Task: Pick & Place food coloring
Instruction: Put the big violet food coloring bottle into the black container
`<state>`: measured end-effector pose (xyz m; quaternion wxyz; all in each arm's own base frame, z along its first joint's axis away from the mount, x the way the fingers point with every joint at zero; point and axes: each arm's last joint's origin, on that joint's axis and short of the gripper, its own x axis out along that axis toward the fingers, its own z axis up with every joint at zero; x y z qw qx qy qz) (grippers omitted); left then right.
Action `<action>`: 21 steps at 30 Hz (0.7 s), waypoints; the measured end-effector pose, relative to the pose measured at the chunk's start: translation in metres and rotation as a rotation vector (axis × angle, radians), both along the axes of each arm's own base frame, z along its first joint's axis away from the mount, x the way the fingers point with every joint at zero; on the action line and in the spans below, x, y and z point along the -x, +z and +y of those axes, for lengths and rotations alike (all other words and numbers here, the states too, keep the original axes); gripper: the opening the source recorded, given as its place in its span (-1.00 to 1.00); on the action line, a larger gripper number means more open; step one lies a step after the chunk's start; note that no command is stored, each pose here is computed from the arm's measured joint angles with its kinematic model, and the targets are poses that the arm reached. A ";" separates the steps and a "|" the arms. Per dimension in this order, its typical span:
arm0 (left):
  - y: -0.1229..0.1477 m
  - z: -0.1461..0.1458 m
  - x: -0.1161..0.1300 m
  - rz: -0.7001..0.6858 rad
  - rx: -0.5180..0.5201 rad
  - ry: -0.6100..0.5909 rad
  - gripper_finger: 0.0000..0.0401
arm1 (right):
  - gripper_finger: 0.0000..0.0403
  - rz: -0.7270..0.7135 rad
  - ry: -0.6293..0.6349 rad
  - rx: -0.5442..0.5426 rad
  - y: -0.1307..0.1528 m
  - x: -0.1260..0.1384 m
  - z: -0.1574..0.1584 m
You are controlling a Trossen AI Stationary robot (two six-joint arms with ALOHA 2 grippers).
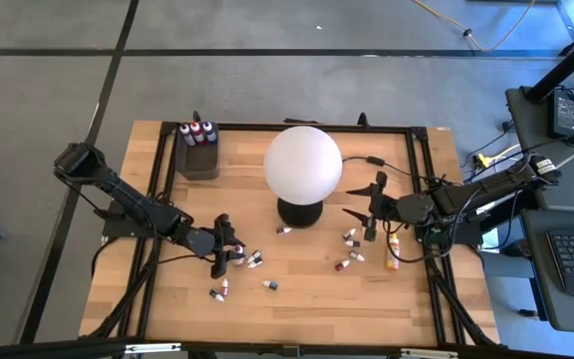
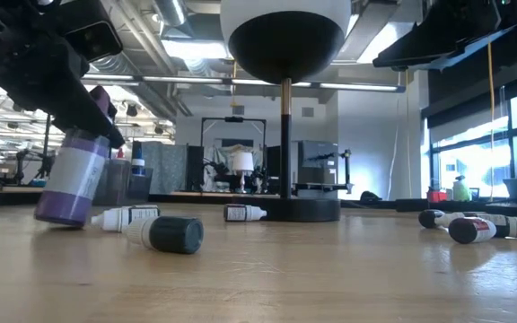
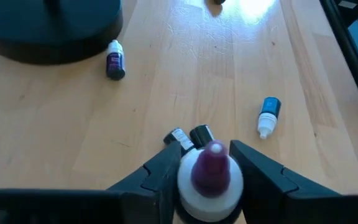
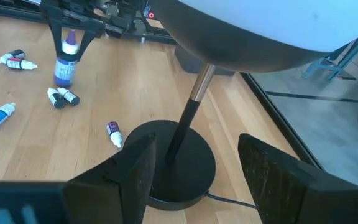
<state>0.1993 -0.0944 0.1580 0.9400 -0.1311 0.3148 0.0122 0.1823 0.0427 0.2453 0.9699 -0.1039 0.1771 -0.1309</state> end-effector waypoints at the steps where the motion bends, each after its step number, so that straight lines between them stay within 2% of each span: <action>1: 0.000 0.000 0.000 0.001 0.000 0.000 -0.35 | 0.14 0.000 0.000 0.000 0.000 0.000 0.000; 6: 0.001 0.001 0.001 0.003 0.001 -0.002 -0.44 | 0.14 0.003 0.000 0.001 0.000 0.000 0.000; 14: 0.002 0.002 0.003 0.000 -0.003 0.003 -0.44 | 0.14 0.017 0.000 0.005 -0.002 0.001 0.000; 18: 0.006 0.004 0.004 -0.032 -0.058 0.035 -0.44 | 0.14 0.028 -0.001 0.008 -0.003 0.001 0.000; 21: 0.015 0.009 0.008 -0.076 -0.093 0.103 -0.44 | 0.14 0.027 -0.001 0.007 -0.002 0.001 0.000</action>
